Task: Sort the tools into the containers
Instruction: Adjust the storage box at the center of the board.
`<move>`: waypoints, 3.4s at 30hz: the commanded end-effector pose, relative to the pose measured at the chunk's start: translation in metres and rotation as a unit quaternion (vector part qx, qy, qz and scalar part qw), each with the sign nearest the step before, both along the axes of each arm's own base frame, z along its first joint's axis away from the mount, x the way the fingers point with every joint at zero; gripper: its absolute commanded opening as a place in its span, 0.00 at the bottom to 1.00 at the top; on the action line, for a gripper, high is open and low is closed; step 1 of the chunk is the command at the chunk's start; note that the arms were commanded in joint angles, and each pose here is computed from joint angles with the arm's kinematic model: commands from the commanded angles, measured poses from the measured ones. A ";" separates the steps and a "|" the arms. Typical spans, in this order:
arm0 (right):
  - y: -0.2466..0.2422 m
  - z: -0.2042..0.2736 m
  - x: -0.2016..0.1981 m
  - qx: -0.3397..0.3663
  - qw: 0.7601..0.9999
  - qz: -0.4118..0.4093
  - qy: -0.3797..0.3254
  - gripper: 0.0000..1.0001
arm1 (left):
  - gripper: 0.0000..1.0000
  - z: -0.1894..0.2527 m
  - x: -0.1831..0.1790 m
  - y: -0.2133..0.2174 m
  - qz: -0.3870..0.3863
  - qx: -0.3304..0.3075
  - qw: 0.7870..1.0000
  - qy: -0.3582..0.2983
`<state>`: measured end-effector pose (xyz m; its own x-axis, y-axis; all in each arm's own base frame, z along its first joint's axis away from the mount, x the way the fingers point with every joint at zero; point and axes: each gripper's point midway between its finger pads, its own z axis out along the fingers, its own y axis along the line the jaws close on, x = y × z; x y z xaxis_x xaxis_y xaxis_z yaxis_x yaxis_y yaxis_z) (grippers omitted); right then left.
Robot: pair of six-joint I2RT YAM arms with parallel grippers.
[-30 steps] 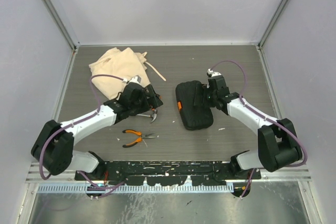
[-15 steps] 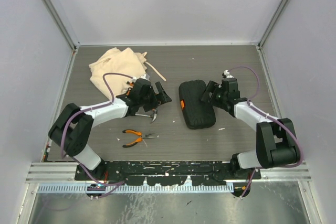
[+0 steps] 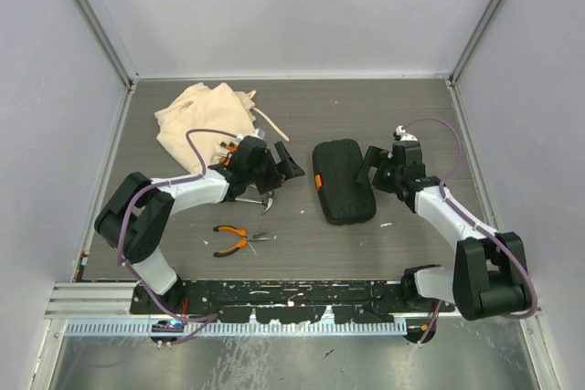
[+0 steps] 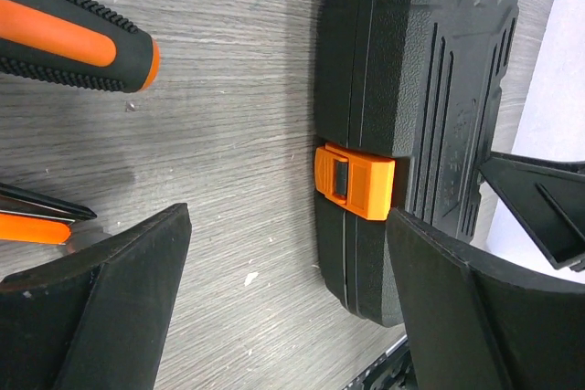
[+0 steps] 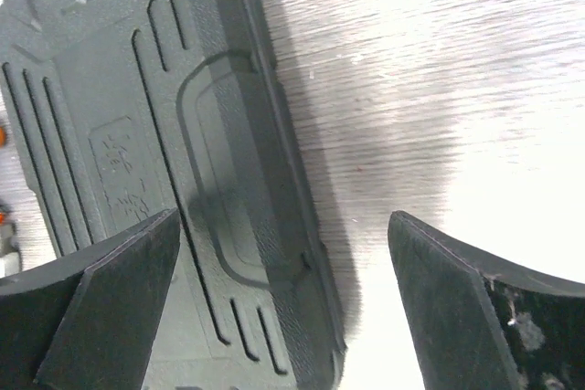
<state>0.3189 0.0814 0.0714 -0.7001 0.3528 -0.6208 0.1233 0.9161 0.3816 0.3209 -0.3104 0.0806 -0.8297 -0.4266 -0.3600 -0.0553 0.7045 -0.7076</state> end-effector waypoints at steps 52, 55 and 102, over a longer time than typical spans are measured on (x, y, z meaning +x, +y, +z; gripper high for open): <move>0.071 -0.013 -0.002 -0.160 0.976 0.142 0.040 0.99 | 0.89 0.027 -0.025 0.037 -0.006 0.047 0.997 -0.054; 0.066 -0.013 -0.003 -0.116 0.983 0.137 0.042 0.98 | 0.88 0.029 -0.021 0.030 -0.010 0.037 0.998 -0.054; 0.006 -0.021 -0.001 0.101 0.995 -0.021 0.013 0.58 | 0.84 0.029 -0.007 -0.015 -0.057 -0.014 0.998 -0.035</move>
<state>0.3358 0.0737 0.0692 -0.6548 0.4361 -0.6173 0.1483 0.8750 0.4608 0.3083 -0.3163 0.0797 -0.8661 -0.3454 -0.3613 0.0008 0.7219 -0.6920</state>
